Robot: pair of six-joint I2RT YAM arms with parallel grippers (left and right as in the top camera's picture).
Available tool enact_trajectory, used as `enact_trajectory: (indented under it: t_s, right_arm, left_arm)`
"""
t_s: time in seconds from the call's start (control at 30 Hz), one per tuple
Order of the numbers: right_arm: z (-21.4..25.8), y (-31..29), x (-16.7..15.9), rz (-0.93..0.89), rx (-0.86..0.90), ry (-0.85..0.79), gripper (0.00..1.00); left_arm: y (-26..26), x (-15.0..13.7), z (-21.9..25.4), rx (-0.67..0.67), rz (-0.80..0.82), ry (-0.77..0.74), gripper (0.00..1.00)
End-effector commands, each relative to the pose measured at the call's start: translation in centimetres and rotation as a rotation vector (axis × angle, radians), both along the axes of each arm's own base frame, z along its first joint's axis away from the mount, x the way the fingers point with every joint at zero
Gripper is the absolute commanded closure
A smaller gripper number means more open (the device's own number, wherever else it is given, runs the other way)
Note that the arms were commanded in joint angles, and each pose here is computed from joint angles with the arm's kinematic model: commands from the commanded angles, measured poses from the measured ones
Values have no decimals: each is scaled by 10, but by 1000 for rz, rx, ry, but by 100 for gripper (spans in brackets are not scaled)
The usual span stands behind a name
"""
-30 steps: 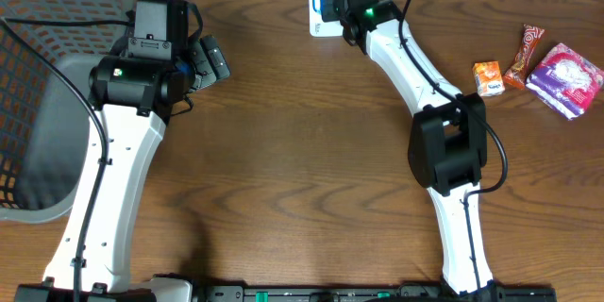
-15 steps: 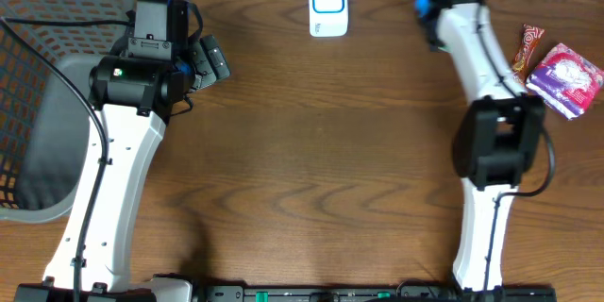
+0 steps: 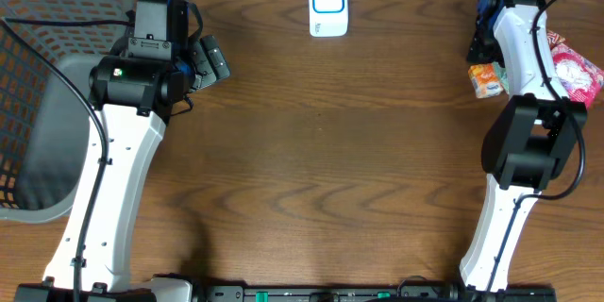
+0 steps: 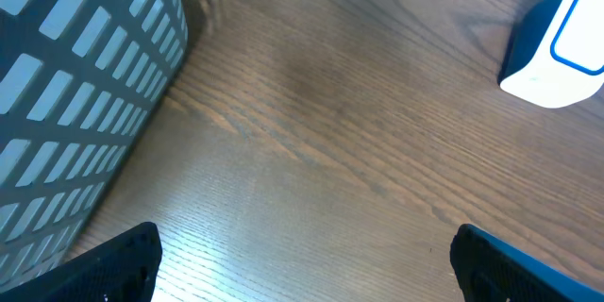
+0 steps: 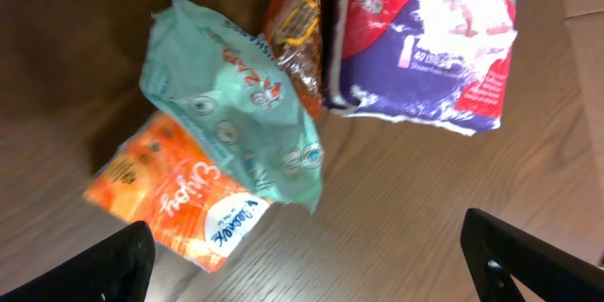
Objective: Scan the item barcode
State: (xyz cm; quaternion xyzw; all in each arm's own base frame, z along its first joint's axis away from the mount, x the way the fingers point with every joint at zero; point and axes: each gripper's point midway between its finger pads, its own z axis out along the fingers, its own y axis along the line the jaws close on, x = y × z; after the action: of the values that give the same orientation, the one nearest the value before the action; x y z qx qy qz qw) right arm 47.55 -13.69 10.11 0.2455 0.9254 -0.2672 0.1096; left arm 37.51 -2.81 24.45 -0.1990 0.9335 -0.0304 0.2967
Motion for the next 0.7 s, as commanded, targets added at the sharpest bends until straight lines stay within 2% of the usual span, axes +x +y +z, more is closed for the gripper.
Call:
enact_trajectory:
  t_s: [0.0,0.17,0.3,0.67]
  right_arm:
    - [68,23,0,8,51,-175,1]
    - [141,79,-12,123,182,-335,1]
    - [197,138,-38,265,268,-438,1]
    - [248,222,-127,521,221,-468,3]
  left_arm:
    - [2,1,1,2,12,0,2]
    - [2,1,1,2,12,0,2]
    - [2,1,1,2,12,0,2]
    - [2,1,1,2,12,0,2]
